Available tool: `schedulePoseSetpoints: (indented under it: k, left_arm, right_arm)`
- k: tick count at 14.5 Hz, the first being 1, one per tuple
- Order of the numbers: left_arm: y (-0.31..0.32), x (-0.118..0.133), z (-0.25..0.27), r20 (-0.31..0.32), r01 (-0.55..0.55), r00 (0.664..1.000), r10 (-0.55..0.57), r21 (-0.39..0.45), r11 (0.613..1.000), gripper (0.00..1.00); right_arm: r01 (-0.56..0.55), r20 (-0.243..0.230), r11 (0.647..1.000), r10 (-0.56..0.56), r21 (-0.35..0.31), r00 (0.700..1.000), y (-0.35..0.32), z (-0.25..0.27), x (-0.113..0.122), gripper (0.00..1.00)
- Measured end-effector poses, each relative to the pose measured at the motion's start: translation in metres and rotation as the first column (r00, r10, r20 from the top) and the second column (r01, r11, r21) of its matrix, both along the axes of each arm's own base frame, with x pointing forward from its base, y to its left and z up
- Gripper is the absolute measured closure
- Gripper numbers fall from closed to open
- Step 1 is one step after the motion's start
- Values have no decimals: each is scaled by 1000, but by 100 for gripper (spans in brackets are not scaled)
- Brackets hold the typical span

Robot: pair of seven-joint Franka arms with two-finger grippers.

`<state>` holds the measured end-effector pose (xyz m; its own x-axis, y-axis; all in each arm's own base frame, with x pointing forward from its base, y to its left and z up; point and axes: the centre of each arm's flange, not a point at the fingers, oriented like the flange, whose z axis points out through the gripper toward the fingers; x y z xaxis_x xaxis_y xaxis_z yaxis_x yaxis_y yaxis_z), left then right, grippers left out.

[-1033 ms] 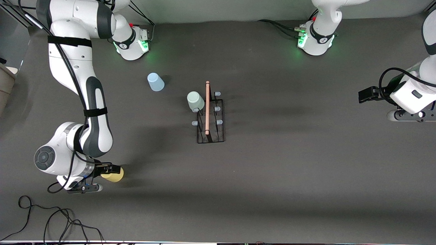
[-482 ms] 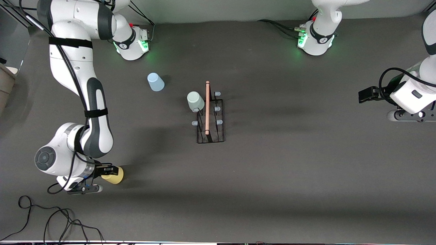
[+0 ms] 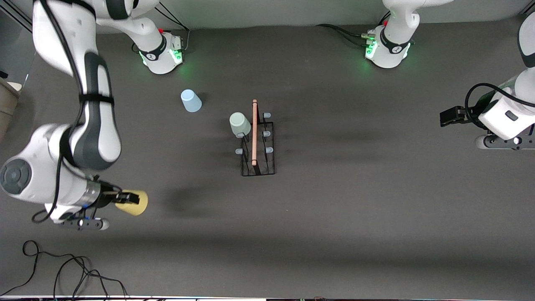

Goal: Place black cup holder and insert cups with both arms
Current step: 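Grasp the yellow cup with the right gripper, then carry the yellow cup to the holder and insert it on a peg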

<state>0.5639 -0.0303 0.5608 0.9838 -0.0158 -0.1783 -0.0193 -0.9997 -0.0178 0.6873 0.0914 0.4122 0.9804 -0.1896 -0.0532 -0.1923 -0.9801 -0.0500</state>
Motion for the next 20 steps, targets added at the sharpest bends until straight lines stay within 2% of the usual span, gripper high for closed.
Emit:
schedulePoseSetpoints:
  k: [3,6,8,11,13,20]
  left_arm:
    - [0,0,0,0,0,1000,0,0,1000,0]
    - [0,0,0,0,0,1000,0,0,1000,0]
    - [0,0,0,0,0,1000,0,0,1000,0]
    - [1,0,0,0,-1,1000,1,0,1000,0]
    - [1,0,0,0,-2,1000,2,0,1000,0]
    - [1,0,0,0,-2,1000,2,0,1000,0]
  right_arm:
    - [202,-58,979,-202,-4,978,74,34,-30,33]
    - [387,-82,921,-389,-33,918,142,43,-56,33]
    - [463,-87,885,-466,-54,881,192,42,-77,33]
    - [531,-74,845,-535,-67,842,259,39,-109,33]
    - [555,-60,829,-559,-71,827,285,29,-120,33]
    - [569,-31,816,-574,-100,818,309,-28,-129,33]
